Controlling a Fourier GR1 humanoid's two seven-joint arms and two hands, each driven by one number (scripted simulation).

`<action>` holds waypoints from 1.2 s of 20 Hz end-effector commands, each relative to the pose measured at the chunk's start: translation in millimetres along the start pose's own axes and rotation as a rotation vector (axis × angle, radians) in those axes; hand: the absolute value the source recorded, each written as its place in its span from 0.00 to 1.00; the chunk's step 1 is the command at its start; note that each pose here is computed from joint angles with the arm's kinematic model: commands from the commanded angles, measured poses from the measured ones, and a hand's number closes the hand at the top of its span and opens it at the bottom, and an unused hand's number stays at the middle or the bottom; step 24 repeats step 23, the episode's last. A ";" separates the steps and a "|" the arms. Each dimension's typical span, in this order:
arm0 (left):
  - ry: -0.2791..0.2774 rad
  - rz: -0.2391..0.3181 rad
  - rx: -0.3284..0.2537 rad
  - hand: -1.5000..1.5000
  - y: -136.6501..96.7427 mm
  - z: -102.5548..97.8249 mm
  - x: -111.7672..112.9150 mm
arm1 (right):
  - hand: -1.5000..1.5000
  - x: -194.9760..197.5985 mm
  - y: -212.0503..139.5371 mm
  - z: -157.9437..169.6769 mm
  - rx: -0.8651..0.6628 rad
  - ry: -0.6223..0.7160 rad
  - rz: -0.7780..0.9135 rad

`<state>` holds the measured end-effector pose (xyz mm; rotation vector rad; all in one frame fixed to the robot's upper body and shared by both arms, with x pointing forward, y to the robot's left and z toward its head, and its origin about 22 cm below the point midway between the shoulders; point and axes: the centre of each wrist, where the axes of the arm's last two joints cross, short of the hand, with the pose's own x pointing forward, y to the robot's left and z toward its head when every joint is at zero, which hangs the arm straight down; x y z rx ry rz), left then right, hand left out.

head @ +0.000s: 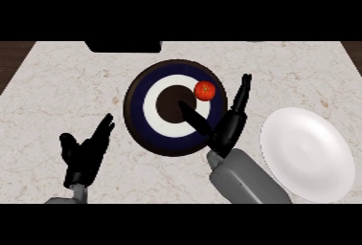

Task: Pick the tomato from the plate and place it in the plate

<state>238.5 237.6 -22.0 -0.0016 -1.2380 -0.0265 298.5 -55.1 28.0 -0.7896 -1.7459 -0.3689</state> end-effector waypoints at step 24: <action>0.057 0.002 0.018 0.50 22.4 13.5 -20.7 | 0.00 -40.5 -101.9 145.3 0.245 -0.004 0.021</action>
